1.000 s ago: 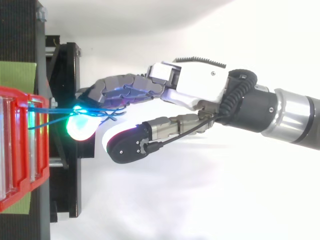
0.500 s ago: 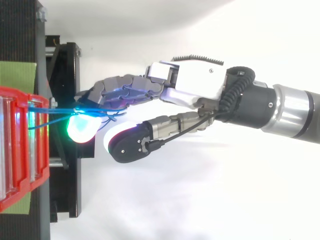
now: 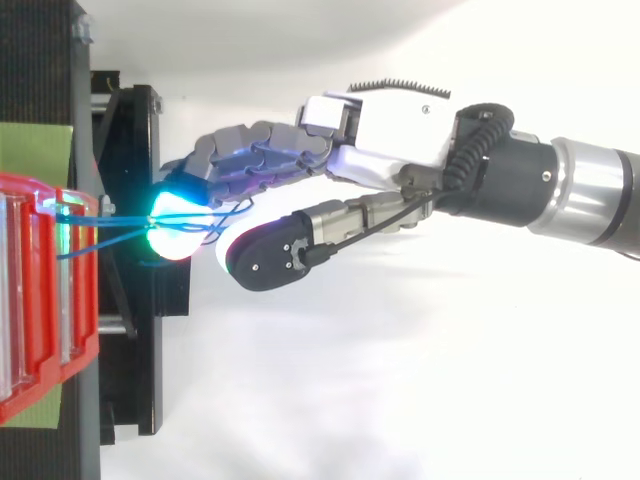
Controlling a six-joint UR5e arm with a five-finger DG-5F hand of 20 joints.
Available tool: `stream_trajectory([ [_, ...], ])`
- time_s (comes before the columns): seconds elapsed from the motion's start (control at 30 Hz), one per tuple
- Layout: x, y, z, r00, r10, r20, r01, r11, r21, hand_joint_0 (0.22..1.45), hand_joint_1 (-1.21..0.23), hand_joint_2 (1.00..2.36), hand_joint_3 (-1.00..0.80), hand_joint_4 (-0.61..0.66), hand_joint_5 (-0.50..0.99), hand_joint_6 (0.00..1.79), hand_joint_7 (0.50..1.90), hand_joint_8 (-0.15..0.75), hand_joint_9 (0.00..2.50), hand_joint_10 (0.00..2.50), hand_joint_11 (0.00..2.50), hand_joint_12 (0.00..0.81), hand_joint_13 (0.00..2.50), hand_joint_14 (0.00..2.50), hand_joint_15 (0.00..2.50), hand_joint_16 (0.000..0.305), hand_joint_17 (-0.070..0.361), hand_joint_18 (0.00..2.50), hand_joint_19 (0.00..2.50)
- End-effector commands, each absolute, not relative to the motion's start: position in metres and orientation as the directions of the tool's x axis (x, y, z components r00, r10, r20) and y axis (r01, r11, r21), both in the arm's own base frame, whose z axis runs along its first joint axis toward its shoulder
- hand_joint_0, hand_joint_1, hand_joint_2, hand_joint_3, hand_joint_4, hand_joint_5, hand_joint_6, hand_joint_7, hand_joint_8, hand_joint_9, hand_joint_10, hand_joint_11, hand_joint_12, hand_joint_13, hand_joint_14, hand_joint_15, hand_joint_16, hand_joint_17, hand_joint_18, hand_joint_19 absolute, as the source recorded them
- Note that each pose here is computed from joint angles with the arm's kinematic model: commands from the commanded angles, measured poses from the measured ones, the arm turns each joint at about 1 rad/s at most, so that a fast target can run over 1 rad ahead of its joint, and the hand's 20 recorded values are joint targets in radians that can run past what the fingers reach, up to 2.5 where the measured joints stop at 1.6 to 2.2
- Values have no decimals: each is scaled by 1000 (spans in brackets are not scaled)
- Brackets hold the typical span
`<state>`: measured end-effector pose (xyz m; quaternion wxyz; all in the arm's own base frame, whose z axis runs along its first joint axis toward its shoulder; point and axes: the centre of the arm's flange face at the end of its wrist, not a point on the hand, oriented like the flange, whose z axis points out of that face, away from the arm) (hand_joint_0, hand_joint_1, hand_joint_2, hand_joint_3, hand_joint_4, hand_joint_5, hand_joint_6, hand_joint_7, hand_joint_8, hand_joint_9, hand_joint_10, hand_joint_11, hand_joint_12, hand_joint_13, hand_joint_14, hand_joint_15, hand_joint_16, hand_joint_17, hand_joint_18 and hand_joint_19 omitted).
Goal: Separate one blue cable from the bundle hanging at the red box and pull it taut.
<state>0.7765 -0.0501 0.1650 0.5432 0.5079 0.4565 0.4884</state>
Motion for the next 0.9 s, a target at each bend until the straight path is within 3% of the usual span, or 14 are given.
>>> stream_trajectory([
  [0.0,776,-54,165,105,995,-1,-67,8,998,535,-585,1007,-432,270,-162,504,1017,276,355,0,0,318,505,4,105,45,101,350,418],
  [0.87,780,-64,173,99,995,2,-81,6,997,535,-517,1006,-437,236,-139,503,1126,289,402,0,0,319,523,5,108,45,100,363,430],
])
